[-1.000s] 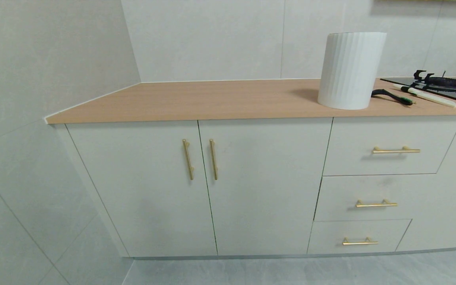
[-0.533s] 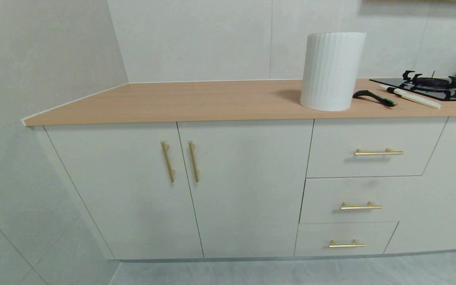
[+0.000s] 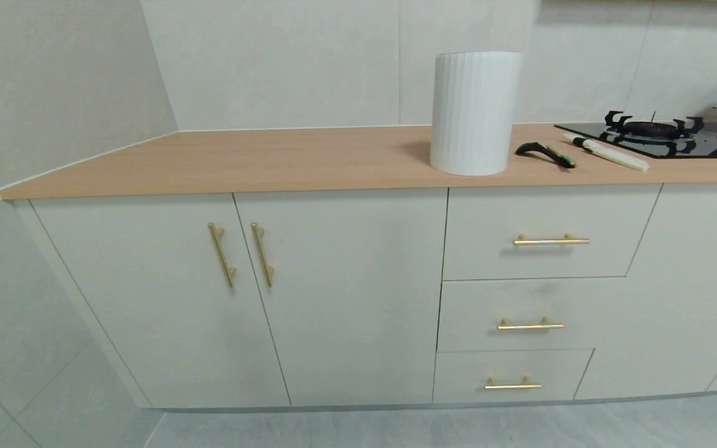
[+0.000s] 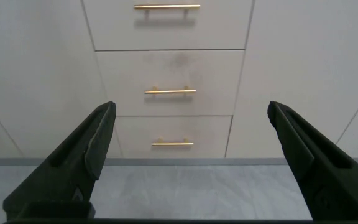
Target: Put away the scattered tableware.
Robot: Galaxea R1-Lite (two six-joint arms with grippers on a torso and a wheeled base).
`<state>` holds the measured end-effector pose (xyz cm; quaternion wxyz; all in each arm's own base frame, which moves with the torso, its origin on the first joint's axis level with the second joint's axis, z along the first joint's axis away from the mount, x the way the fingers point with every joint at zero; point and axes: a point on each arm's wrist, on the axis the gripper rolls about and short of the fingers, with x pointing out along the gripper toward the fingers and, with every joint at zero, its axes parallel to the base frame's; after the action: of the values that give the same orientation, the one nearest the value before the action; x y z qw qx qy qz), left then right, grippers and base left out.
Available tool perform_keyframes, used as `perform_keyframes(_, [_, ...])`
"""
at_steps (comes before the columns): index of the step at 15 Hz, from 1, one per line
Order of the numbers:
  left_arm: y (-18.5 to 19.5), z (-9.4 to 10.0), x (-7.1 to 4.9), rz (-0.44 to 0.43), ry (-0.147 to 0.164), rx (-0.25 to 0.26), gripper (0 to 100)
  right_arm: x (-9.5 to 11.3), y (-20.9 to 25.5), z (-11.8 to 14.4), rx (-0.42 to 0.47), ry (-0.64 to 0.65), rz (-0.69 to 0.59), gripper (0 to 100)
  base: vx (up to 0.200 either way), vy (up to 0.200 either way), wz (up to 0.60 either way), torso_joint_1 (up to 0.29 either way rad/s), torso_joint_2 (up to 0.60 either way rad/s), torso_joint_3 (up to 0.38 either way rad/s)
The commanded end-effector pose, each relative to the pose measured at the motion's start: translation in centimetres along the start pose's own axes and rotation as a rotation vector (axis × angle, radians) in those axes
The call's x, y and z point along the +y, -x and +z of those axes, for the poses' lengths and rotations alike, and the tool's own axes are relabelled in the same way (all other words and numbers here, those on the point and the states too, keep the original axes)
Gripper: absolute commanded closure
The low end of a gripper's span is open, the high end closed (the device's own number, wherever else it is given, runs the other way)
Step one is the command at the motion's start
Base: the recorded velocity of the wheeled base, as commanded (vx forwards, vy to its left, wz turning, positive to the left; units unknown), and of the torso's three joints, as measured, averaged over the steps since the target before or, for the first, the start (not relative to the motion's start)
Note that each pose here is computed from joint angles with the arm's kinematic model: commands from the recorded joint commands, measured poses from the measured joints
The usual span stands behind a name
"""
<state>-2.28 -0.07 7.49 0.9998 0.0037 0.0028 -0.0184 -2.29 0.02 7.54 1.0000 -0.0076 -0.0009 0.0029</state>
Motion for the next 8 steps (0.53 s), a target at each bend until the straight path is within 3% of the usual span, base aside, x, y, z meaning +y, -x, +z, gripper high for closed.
perform_keyframes(1, [0.0, 0.0, 0.0, 0.0, 0.0, 0.0, 0, 0.01, -0.01, 0.0, 0.002, 0.0, 0.008, 0, 0.0, 0.0, 0.0, 0.0, 0.0, 0.0])
perform_keyframes(2, [0.0, 0.0, 0.0, 0.0, 0.0, 0.0, 0, 0.01, -0.01, 0.0, 0.002, 0.0, 0.008, 0, 0.0, 0.0, 0.0, 0.0, 0.0, 0.0])
perform_keyframes(7, [0.0, 0.0, 0.0, 0.002, 0.0, 0.0, 0, 0.01, -0.01, 0.0, 0.002, -0.001, 0.008, 0, 0.2, 0.0, 0.0, 0.005, 0.0, 0.003])
perform_keyframes(8, [0.0, 0.0, 0.0, 0.0, 0.0, 0.0, 0, 0.01, -0.01, 0.0, 0.002, 0.0, 0.008, 0, 0.0, 0.0, 0.0, 0.0, 0.0, 0.0])
